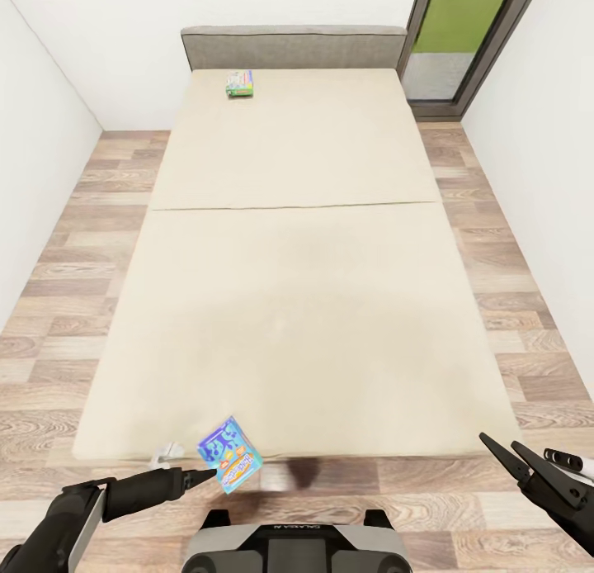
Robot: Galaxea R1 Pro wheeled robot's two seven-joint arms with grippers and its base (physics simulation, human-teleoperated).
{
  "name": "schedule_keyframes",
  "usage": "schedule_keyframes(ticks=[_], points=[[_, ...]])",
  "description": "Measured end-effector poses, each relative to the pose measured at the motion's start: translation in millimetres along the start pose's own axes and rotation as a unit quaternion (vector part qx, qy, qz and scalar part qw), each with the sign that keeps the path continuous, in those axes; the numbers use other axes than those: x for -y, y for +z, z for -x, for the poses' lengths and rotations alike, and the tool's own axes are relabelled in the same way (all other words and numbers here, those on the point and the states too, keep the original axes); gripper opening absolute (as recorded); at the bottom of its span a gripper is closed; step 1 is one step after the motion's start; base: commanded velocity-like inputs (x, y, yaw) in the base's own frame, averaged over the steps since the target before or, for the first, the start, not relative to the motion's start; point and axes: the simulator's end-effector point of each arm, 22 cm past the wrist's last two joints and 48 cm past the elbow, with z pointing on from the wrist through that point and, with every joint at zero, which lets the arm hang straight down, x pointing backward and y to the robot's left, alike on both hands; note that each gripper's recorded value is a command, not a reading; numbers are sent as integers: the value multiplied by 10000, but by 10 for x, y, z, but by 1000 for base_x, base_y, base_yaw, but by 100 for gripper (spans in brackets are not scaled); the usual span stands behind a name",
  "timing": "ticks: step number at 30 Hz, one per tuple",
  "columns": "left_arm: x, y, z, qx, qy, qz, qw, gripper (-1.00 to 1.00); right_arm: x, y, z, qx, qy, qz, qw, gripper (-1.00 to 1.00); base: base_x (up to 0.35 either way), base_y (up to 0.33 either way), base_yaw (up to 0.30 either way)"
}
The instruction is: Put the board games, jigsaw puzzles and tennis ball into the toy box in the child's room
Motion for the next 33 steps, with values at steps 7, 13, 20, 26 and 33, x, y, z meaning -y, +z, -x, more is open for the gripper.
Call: schedule_keyframes(ticks=[7,13,20,26,33], points=[[0,0,-1,-2,-3,1,10000,100,-1,21,-27,-34,22,22,10000,100,0,-133,0],[-3,-2,-1,-4,-6,5,10000,100,-4,57,-65,-72,-14,63,10000,100,0,-58,0],[-7,-8,5,5,-7,8,10000,100,-6,79,-68,-48,-203,87,9997,100,0,-15,0],[-23,-42,32,47,-1,6,10000,100,3,105,-94,-40,-234,92,9997,100,0,-3,0],[45,-69,71,137,-47,-175,9997,100,-3,175,-181,44,-230,178,9996,100,0,0,0]])
